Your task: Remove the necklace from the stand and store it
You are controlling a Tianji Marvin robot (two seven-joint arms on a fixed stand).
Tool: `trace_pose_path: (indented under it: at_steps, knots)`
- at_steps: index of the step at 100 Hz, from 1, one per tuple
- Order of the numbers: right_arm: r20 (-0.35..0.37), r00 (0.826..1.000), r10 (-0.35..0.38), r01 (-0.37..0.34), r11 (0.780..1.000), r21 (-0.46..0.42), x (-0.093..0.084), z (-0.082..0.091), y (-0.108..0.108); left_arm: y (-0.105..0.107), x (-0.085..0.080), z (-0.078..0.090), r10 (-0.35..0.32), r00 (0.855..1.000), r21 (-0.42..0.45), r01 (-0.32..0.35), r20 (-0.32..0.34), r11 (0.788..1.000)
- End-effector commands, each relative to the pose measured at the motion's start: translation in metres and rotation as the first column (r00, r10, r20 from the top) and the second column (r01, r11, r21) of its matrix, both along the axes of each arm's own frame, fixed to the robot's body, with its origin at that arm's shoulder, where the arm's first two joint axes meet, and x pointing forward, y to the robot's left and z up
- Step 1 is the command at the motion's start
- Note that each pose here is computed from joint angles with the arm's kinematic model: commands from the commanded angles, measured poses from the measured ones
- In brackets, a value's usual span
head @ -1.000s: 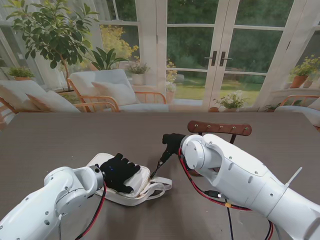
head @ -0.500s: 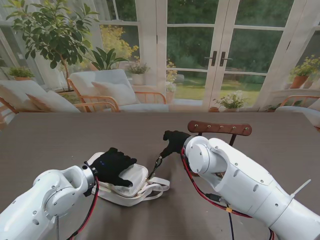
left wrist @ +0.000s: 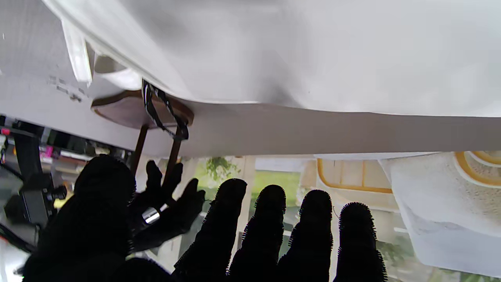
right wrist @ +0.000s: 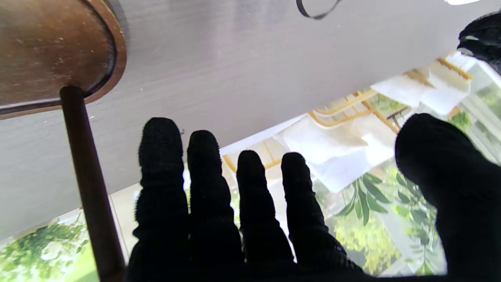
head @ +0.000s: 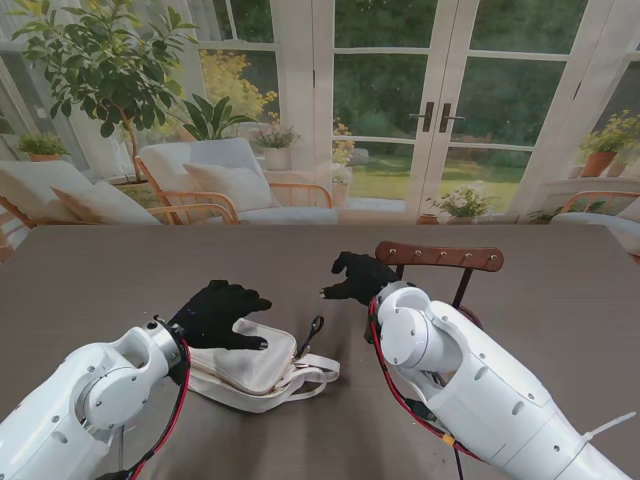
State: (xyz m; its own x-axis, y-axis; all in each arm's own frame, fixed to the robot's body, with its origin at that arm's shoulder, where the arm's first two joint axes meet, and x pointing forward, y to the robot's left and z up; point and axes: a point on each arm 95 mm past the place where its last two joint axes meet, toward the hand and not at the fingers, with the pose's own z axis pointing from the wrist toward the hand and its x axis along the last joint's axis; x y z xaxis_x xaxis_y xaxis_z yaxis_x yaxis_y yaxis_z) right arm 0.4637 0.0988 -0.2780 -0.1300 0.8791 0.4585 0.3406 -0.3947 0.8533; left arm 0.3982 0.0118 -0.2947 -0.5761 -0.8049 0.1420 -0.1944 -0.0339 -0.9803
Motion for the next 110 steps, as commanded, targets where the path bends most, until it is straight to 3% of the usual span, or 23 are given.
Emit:
trace_pose_path:
  at_steps: [1,21,56,73,110]
  knots:
    - [-0.006,1.0,0.005,-0.005,0.999,0.048,-0.011,-0.004,0.006,0.001,-0.001,0.002,0.011,1.0,-0.033,-0.011,-0.009,0.999]
    - [0.031,0.998,-0.048,0.043,0.987,0.154,-0.025,0.0,0.001,0.008,-0.003,0.004,0.03,0.999,-0.12,-0.033,-0.029,0.992]
    - [0.055,0.996,-0.075,0.057,0.958,0.279,-0.046,0.001,-0.026,0.008,-0.011,0.0,0.036,0.998,-0.216,-0.048,-0.057,0.975]
    - [0.096,0.992,-0.083,0.044,0.935,0.353,-0.054,-0.005,-0.042,0.006,-0.017,-0.005,0.03,0.995,-0.26,-0.053,-0.091,0.964]
    - [0.157,0.978,-0.136,0.058,0.905,0.421,-0.076,-0.023,-0.09,-0.002,-0.033,-0.012,0.027,0.991,-0.354,-0.071,-0.128,0.932]
